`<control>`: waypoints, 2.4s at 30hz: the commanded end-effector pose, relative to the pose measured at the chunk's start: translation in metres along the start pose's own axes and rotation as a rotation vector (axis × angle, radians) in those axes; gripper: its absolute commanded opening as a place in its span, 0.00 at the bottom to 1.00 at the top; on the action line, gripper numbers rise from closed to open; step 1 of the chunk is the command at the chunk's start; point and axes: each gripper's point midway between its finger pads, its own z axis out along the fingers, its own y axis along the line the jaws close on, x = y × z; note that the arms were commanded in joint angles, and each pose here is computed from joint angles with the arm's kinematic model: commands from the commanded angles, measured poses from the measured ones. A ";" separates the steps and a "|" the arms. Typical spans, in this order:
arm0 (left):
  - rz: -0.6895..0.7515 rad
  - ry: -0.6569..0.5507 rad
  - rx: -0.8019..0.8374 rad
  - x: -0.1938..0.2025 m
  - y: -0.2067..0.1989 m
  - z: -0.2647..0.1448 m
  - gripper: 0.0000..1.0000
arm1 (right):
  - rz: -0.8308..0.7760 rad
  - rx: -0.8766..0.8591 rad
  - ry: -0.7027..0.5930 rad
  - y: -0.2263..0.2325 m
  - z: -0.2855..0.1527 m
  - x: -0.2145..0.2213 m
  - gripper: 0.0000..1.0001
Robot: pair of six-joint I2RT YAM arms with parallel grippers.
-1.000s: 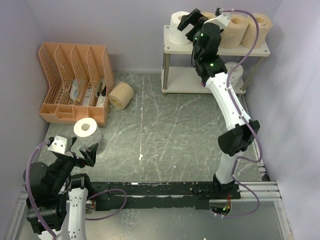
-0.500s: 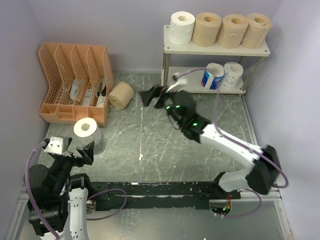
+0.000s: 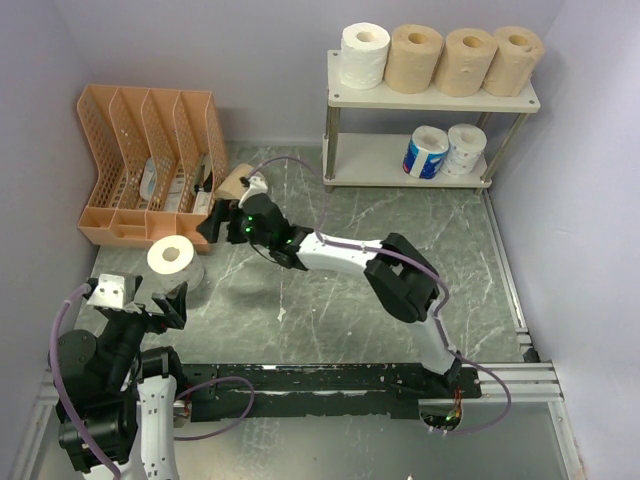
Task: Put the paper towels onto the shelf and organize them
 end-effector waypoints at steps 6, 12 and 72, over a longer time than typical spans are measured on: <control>0.017 -0.028 0.016 -0.006 -0.004 -0.001 0.99 | 0.070 -0.124 0.047 0.040 0.031 0.027 0.91; 0.022 -0.035 0.021 -0.007 -0.005 -0.002 0.99 | 0.011 -0.093 0.089 0.049 0.040 0.047 0.90; 0.031 -0.033 0.044 -0.007 -0.009 -0.004 0.99 | 0.172 0.272 -0.528 -0.050 -0.226 -0.198 0.00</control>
